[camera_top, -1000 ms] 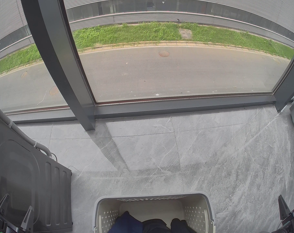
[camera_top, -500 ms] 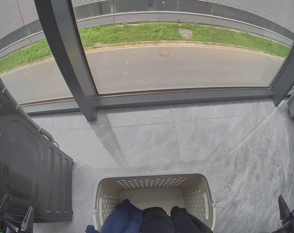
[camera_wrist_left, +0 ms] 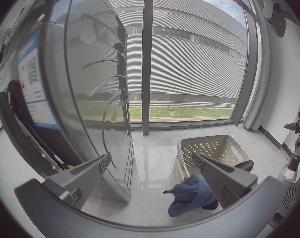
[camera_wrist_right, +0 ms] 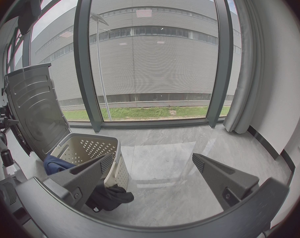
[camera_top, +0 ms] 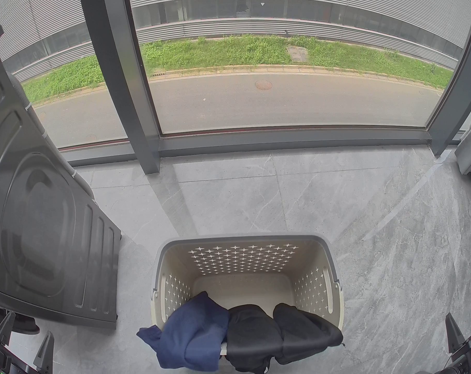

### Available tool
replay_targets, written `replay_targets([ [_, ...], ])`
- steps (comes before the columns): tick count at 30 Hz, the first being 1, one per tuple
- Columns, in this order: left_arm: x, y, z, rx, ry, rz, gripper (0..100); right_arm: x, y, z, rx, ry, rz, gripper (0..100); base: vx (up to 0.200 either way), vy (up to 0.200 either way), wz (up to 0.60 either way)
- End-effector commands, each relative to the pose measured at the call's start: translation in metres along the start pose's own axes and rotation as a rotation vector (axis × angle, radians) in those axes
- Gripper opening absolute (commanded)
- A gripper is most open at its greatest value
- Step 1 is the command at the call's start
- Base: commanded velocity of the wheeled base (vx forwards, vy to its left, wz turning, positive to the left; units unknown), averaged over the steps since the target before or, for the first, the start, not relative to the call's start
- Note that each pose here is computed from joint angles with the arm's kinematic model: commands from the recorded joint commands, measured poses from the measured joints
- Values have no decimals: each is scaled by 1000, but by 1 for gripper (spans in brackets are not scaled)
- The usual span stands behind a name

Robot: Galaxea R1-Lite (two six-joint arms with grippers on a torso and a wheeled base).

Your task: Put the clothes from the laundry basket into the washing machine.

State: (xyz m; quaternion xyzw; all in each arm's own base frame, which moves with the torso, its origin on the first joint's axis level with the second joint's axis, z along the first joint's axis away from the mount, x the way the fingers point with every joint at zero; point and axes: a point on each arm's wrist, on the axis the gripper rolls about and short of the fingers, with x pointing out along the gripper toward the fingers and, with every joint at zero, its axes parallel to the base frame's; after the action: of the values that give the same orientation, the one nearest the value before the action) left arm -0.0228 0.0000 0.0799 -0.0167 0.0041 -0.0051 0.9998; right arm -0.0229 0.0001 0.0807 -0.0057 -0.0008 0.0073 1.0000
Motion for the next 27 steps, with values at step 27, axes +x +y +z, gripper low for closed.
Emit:
replay_targets([
  [27,0,0,-5,0,1,0,100,0,0,-5,-1,1,1,100,-104,0,0],
])
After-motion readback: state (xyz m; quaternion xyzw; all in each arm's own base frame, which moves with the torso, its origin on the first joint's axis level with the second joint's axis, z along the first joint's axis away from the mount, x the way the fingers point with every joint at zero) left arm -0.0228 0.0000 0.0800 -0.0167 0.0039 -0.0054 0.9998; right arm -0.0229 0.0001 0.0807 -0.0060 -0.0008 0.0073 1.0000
